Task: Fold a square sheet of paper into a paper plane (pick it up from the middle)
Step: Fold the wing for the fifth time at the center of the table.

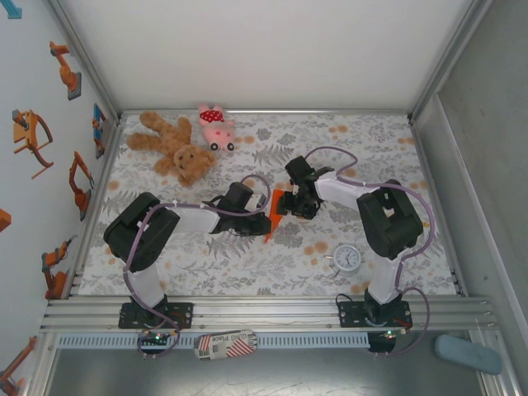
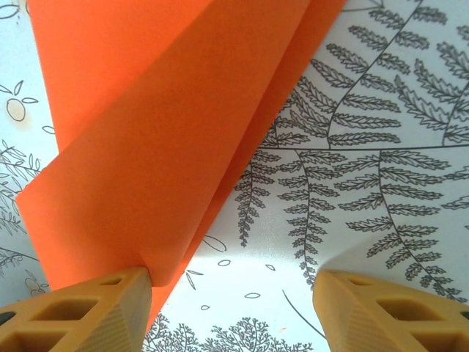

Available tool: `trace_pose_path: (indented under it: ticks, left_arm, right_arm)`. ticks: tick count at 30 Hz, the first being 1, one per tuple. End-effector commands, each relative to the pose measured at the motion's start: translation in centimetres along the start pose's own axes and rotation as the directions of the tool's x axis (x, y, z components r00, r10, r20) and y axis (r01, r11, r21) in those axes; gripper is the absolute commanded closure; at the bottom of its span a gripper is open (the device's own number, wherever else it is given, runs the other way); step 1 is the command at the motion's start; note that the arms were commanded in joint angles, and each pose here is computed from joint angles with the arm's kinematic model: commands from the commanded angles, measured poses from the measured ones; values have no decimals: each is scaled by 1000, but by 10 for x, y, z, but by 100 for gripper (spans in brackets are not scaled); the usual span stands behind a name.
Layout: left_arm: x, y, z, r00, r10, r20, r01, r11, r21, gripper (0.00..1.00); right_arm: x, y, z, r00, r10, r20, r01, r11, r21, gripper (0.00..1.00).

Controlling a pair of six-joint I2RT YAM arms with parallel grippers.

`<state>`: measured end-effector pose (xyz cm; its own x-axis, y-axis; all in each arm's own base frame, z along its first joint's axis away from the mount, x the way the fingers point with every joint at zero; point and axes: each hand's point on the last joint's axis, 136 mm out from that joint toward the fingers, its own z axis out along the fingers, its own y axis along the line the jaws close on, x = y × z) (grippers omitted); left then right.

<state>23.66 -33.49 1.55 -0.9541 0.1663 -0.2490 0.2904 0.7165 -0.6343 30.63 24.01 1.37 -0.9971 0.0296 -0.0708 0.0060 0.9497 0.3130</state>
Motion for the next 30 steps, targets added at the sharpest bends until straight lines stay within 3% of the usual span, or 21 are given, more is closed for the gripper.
trace_pose_path:
  ticks: [1,9,14,23,30]
  left_arm:
    - [24,25,6,997,-21,-74,14,996,-87,86]
    - [24,25,7,997,-25,-73,20,997,-81,87]
    - [22,22,6,997,-21,-71,16,997,-72,86]
    - [21,23,6,997,-25,-68,20,997,-75,86]
    - [23,24,7,997,-32,-71,26,997,-75,86]
  right_arm:
    - [16,-17,44,998,-32,-51,34,999,36,38]
    - [-5,24,-38,977,-147,155,166,979,-120,38]
    - [4,38,-63,960,-160,229,214,949,-233,42]
    - [8,71,-48,976,-122,179,191,876,-443,79]
    - [4,71,-25,984,-111,140,163,878,-450,86]
